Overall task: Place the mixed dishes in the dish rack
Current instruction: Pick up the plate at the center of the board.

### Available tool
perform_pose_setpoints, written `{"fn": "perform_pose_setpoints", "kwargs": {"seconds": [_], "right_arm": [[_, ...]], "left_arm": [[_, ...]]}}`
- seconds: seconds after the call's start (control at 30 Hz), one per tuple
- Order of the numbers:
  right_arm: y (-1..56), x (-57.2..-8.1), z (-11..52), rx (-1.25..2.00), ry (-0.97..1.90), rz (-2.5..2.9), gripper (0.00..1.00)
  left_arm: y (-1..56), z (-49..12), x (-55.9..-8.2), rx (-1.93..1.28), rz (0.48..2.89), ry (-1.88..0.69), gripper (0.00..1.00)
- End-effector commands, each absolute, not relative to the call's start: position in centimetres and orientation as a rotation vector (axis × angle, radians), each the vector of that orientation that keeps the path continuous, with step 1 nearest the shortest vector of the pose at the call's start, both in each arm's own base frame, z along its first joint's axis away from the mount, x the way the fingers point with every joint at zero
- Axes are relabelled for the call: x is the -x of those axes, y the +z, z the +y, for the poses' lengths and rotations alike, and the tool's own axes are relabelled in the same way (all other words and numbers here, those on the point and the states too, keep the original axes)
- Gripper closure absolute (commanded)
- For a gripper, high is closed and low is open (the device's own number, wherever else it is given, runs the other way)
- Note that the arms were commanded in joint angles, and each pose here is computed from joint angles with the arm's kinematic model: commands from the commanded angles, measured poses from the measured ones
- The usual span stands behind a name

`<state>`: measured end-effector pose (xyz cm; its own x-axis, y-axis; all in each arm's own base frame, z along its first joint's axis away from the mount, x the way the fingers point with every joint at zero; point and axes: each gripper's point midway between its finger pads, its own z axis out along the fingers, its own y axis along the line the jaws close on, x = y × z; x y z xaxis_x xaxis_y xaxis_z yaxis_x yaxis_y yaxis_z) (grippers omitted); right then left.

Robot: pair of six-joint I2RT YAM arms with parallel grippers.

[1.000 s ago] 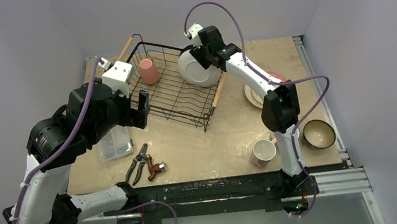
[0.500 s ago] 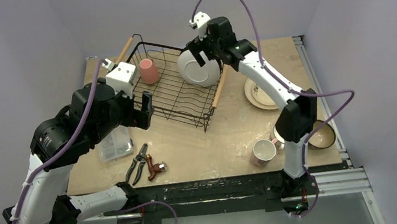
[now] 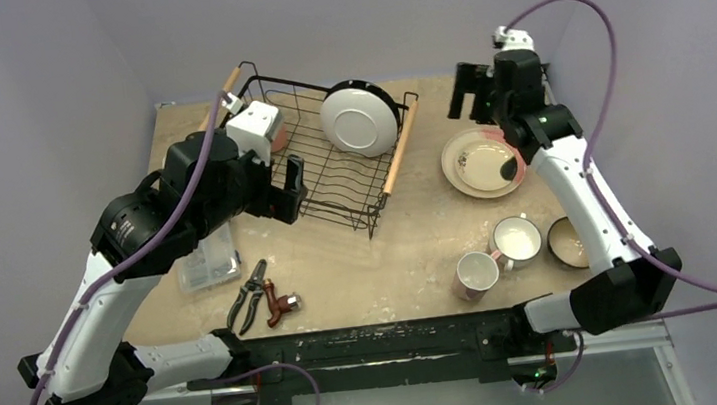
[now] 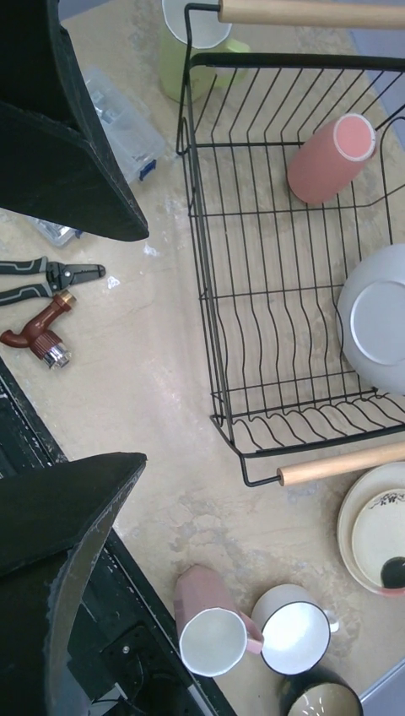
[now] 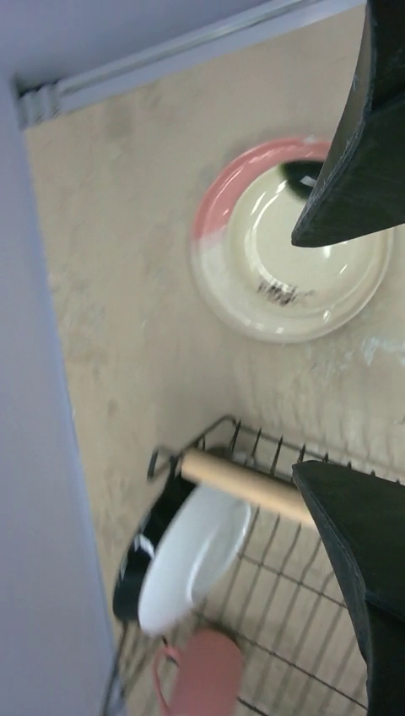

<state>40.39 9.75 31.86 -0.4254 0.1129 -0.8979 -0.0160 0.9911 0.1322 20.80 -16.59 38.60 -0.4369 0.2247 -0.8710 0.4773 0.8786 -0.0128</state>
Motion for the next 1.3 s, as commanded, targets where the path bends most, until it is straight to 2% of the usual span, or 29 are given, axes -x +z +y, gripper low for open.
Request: {"fn": "perform_pose_setpoints", "kwargs": {"seconds": [0.0, 0.17, 0.3, 0.47, 0.6, 0.77, 0.9, 1.0, 1.17, 1.27], "right_arm": [[27.7, -37.6, 3.0, -0.490, 0.136, 2.108, 0.01], [22.8, -36.1, -2.4, -0.703, 0.155, 2.153, 0.01], [19.1, -36.7, -4.0, -0.742, 0.137, 2.234, 0.04], [15.8, -38.7, -5.7, -0.786, 0.191, 2.268, 0.20], [13.0, -39.9, -6.6, -0.807, 0.229, 2.314, 0.25], [10.1, -40.9, -6.9, -0.789, 0.259, 2.380, 0.39], [8.8, -41.1, -6.8, -0.776, 0.269, 2.413, 0.45], [8.2, -40.8, -6.8, -0.768, 0.261, 2.426, 0.45], [6.8, -40.9, -6.8, -0.778, 0.278, 2.437, 0.56], [6.4, -41.1, -6.7, -0.779, 0.290, 2.436, 0.58]], "left_arm": [[39.8, -18.3, -21.2, -0.507, 1.990, -0.403, 0.05], [39.9, -18.8, -21.4, -0.518, 1.990, -0.412, 0.06], [40.4, -18.5, -21.3, -0.541, 1.981, -0.394, 0.06], [40.9, -17.8, -21.2, -0.556, 1.967, -0.364, 0.06], [41.1, -17.0, -21.3, -0.554, 1.959, -0.321, 0.06], [41.4, -16.3, -21.8, -0.546, 1.947, -0.268, 0.05], [41.7, -16.1, -22.3, -0.552, 1.941, -0.224, 0.05], [41.8, -16.1, -22.6, -0.569, 1.936, -0.203, 0.05], [42.0, -16.4, -23.3, -0.586, 1.932, -0.182, 0.05], [42.0, -16.5, -23.5, -0.590, 1.932, -0.176, 0.05]]}}
